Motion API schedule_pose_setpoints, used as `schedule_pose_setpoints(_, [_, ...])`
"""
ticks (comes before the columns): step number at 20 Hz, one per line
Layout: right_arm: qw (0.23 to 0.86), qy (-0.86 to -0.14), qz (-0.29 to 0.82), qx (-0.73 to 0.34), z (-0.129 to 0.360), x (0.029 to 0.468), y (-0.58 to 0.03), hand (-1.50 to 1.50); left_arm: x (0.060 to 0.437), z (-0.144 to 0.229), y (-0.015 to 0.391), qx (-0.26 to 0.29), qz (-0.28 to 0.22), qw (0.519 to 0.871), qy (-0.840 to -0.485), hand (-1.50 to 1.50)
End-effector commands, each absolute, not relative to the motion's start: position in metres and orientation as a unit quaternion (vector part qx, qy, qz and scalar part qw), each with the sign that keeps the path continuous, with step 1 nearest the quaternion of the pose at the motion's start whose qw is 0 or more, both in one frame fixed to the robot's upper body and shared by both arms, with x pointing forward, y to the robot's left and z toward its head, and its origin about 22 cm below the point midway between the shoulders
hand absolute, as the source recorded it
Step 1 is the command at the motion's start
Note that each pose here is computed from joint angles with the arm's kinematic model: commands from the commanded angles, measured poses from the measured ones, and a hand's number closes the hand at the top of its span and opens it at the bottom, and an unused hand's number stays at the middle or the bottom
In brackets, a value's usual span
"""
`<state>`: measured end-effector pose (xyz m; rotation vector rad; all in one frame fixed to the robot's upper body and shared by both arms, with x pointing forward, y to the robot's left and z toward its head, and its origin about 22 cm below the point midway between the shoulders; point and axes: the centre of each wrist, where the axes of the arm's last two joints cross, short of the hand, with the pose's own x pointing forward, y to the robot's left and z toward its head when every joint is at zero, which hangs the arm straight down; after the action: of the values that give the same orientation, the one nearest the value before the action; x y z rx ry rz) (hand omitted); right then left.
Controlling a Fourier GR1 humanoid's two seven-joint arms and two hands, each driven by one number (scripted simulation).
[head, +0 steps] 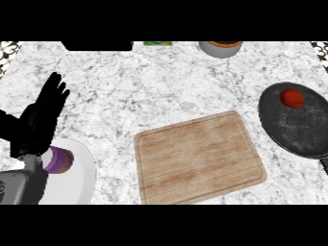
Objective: Pick the bell pepper from the cutting board and place it in the pan
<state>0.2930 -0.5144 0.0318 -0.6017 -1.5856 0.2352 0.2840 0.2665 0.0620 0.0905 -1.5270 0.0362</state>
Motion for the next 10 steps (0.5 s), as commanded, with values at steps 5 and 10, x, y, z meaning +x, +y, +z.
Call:
schedule_pose_setpoints(5, [0.644,-0.747,0.041,-0.157,0.039,0.209,-0.58,-1.5,0.276,0.049,0.268,0.042,0.025,0.726,-0.686,0.0])
schedule_pose_setpoints(10, [0.642,-0.75,0.05,-0.15,0.056,0.186,-0.599,-1.5,0.283,0.063,0.261,0.041,0.028,0.722,-0.69,0.0])
